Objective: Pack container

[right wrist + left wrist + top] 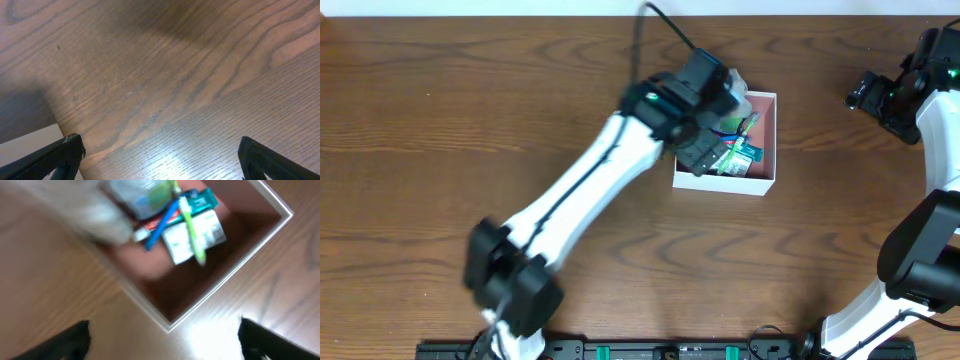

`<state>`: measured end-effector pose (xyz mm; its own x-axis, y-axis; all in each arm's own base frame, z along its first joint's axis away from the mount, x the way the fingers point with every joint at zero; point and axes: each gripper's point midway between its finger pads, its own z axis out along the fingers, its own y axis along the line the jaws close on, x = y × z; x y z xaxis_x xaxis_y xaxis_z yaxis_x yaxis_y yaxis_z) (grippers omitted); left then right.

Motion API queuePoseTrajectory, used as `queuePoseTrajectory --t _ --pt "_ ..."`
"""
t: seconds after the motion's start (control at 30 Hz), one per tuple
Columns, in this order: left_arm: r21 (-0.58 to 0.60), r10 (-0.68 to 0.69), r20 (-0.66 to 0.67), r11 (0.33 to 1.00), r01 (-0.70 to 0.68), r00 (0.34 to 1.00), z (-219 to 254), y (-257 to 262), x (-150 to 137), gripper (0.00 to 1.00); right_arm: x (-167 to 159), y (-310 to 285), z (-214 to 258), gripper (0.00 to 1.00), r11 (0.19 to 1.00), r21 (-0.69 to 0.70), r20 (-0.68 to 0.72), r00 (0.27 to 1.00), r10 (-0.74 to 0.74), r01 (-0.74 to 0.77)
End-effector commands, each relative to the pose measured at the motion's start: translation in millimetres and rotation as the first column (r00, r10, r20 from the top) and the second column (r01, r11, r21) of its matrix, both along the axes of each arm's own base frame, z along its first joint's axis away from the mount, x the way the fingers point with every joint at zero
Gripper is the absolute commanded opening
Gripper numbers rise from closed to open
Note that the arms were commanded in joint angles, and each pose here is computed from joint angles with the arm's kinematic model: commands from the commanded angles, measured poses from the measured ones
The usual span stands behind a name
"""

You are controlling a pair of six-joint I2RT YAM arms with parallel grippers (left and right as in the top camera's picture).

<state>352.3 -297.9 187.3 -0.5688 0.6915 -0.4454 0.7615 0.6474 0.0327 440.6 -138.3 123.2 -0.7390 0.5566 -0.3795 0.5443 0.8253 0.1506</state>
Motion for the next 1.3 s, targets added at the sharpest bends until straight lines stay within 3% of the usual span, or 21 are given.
queuePoseTrajectory --t 0.0,0.17,0.43,0.63,0.9,1.27 --pt "-0.009 0.063 0.057 0.998 -0.062 0.996 47.9 36.8 -9.5 0.98 -0.8 0.8 -2.3 0.99 1.000 0.003 -0.006 1.000 -0.008 0.008" --pt "0.030 0.069 0.012 0.997 -0.069 0.998 61.4 62.3 -38.2 0.98 -0.8 0.8 -2.1 0.99 1.000 0.003 -0.006 1.000 -0.008 0.008" --pt "0.091 0.070 -0.061 0.994 -0.065 0.996 54.8 77.1 -58.3 0.98 -0.8 0.8 -2.1 0.99 1.000 0.003 -0.006 1.000 -0.008 0.008" --pt "0.082 0.147 -0.091 0.987 -0.140 0.985 53.5 80.0 -60.5 0.98 -0.7 1.0 -2.1 0.99 1.000 0.003 -0.006 1.000 -0.008 0.008" --pt "0.022 0.267 -0.083 0.964 -0.267 0.960 56.6 86.5 -46.8 0.98 -0.8 0.8 -2.3 0.99 1.000 0.003 -0.006 1.000 -0.008 0.008" --pt "-0.213 0.368 0.127 0.917 -0.337 0.921 28.1 130.8 -49.4 0.98 -0.8 0.8 -2.3 0.99 1.000 0.003 -0.006 1.000 -0.008 0.008"
